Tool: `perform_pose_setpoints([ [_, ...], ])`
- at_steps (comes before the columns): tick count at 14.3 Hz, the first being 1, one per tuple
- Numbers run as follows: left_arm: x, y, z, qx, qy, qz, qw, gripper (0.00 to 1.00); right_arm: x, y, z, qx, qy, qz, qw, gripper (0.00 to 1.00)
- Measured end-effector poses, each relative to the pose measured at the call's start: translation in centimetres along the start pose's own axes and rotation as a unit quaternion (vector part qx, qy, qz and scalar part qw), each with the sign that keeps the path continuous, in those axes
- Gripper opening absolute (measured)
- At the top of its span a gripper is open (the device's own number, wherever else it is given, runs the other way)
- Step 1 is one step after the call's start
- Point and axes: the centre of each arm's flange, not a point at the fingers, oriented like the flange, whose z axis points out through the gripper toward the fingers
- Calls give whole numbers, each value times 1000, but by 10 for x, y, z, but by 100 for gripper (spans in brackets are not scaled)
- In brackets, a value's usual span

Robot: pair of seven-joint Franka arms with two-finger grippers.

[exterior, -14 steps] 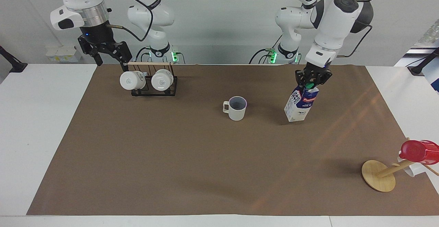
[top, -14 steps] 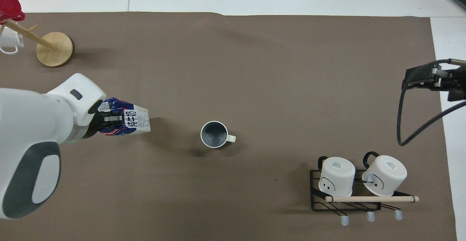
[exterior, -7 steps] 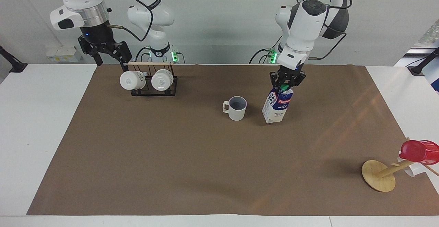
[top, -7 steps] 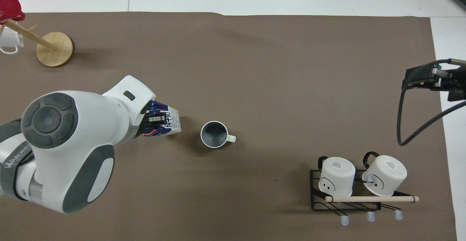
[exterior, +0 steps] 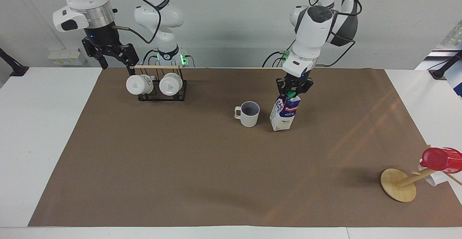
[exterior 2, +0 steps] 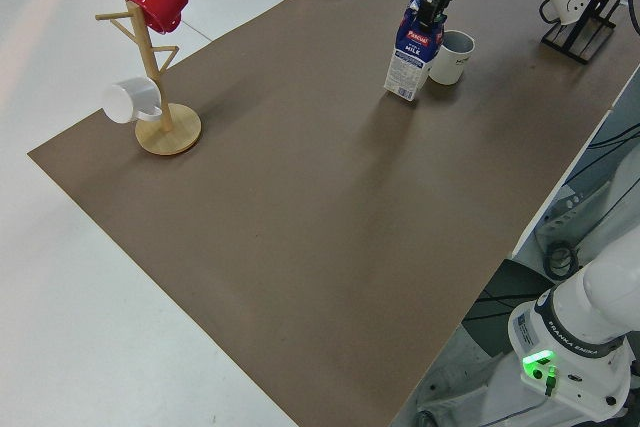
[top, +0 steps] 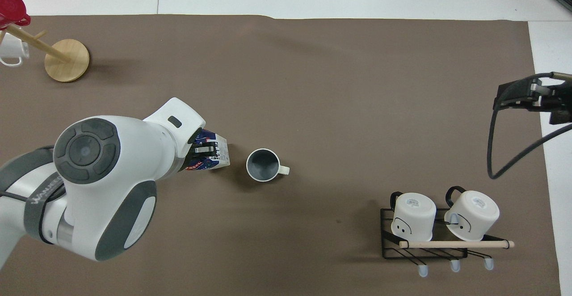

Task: Place cup and milk on table
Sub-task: 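Carry the milk carton beside the white mug and set it down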

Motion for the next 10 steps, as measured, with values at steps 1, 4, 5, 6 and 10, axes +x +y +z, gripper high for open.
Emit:
perform_pose_setpoints([
  [1, -1, -1, 4, 1, -2, 0, 1000, 40, 0, 0, 0, 0, 0, 0, 1000, 100],
  [4, -7, 1, 17, 1, -2, 1, 1000, 40, 0, 0, 0, 0, 0, 0, 1000, 100],
  [5, -8, 2, 19, 0, -2, 0, 1000, 40, 0, 0, 0, 0, 0, 0, 1000, 100],
  [6, -9, 3, 20, 0, -2, 0, 1000, 40, 0, 0, 0, 0, 0, 0, 1000, 100],
  [10, -10, 5, 21, 0, -2, -2, 1000, 46, 0, 0, 0, 0, 0, 0, 1000, 100],
])
